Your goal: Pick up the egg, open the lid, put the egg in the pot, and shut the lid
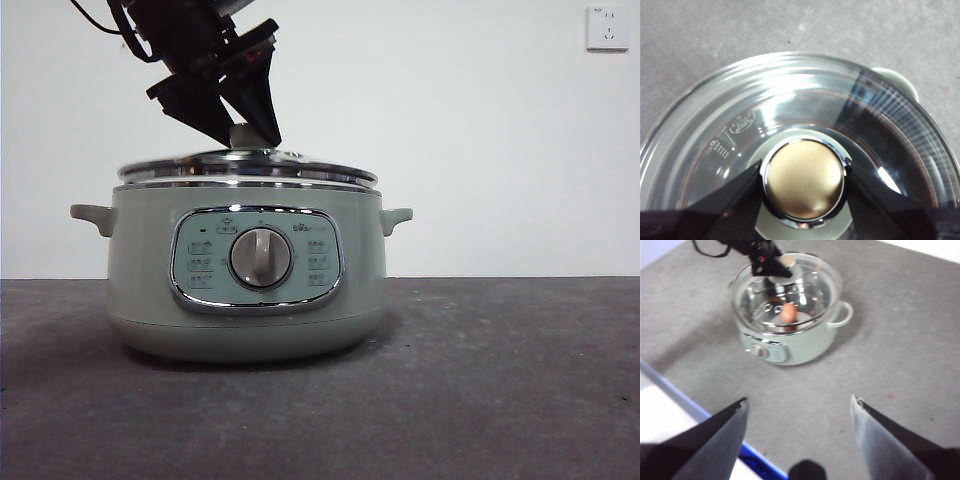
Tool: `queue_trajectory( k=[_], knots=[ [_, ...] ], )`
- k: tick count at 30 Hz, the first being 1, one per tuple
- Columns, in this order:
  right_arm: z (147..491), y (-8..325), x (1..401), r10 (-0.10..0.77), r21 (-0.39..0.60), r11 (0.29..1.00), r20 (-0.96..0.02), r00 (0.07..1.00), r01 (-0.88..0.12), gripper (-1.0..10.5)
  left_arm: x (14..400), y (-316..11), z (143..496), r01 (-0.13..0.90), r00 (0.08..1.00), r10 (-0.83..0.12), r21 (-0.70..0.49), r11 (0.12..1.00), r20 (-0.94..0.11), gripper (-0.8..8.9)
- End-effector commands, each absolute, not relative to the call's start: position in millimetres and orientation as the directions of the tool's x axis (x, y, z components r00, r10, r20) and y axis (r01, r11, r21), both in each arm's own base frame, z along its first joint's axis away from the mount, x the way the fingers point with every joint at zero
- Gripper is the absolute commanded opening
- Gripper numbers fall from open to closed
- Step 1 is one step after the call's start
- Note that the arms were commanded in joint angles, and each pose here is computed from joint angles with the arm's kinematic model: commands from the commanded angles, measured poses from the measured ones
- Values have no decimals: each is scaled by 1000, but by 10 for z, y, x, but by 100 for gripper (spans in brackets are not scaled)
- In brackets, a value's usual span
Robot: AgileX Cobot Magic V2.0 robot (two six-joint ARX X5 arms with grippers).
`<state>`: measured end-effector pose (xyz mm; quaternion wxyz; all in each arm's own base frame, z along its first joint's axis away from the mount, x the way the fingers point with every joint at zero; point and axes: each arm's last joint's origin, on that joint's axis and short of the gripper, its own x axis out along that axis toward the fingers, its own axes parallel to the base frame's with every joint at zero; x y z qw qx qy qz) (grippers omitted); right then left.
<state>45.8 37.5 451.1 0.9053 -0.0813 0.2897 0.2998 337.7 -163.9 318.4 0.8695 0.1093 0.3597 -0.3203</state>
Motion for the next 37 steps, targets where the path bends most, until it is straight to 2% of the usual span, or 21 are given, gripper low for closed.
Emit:
queue_trajectory(
  k=[1, 8, 21, 25, 37],
  knots=[
    [4477, 366, 454, 470, 21, 820, -597, 650, -573, 344, 3394, -1676, 3220, 652, 552, -499, -28, 758, -668, -8],
    [4477, 358, 461, 442, -7, 833, -595, 671, -554, 344, 3353, -1705, 3109, 656, 499, -482, -50, 753, -720, -8],
    [4478, 358, 461, 441, -22, 827, -595, 672, -562, 344, 3269, -1711, 3047, 656, 431, -448, -69, 752, -783, -8],
    [4478, 359, 462, 441, -22, 827, -595, 672, -562, 344, 3264, -1694, 3035, 636, 444, -405, -37, 771, -800, -8],
    [4477, 359, 462, 441, -25, 825, -596, 672, -564, 344, 3241, -1683, 3167, 640, 489, -428, -21, 768, -760, -8]
  ],
)
